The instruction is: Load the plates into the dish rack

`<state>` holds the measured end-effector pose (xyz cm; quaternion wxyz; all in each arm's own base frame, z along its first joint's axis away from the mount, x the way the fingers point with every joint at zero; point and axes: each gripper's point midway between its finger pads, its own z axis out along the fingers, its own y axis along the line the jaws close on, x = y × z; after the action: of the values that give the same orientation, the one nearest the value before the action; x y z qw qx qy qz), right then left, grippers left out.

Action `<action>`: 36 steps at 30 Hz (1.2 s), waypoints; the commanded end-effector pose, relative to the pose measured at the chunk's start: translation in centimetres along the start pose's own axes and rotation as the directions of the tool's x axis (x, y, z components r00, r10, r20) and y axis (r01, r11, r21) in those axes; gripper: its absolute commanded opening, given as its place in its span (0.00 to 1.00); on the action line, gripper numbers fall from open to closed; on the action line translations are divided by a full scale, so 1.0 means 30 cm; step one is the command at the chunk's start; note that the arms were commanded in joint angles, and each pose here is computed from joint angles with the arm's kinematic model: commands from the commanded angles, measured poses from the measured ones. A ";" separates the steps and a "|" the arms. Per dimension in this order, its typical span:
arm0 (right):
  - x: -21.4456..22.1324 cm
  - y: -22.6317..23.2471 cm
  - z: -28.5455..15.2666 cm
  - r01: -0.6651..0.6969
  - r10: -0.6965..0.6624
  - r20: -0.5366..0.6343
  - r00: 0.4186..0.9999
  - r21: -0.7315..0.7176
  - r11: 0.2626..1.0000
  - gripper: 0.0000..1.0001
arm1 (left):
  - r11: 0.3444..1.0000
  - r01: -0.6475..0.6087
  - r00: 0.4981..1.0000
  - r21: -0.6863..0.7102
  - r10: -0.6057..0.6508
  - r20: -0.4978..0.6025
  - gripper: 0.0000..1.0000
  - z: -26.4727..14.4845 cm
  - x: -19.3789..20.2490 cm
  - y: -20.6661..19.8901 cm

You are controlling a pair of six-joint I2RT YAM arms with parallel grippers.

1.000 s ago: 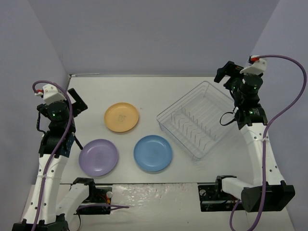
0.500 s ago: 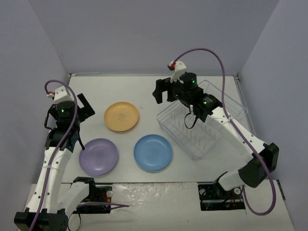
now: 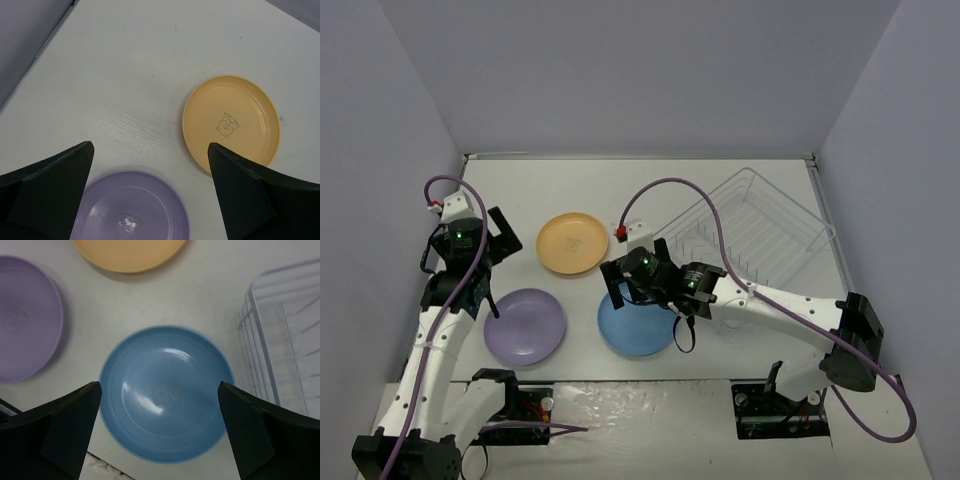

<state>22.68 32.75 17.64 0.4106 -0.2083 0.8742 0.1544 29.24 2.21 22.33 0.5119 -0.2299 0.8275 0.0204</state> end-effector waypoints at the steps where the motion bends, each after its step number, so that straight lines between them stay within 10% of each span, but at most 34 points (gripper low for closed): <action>1: 0.093 -0.034 -0.053 -0.099 0.100 0.001 0.995 0.158 0.982 1.00 | 0.998 0.044 0.998 0.033 -0.046 0.049 0.97 -0.005 -0.048 -0.025; 24: 0.558 -0.157 0.004 -0.465 0.477 0.107 0.872 0.482 0.743 0.90 | 0.998 0.067 0.996 0.013 -0.067 0.064 0.97 -0.029 -0.052 -0.003; 36: 0.624 -0.186 0.024 -0.529 0.495 0.214 0.842 0.505 0.682 0.49 | 0.997 0.075 0.995 -0.013 -0.074 0.072 0.97 -0.041 -0.054 0.017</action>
<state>13.66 24.19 0.99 0.3664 0.1444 0.9192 0.0064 28.48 2.37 22.89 0.5206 -0.2477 0.8170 0.0145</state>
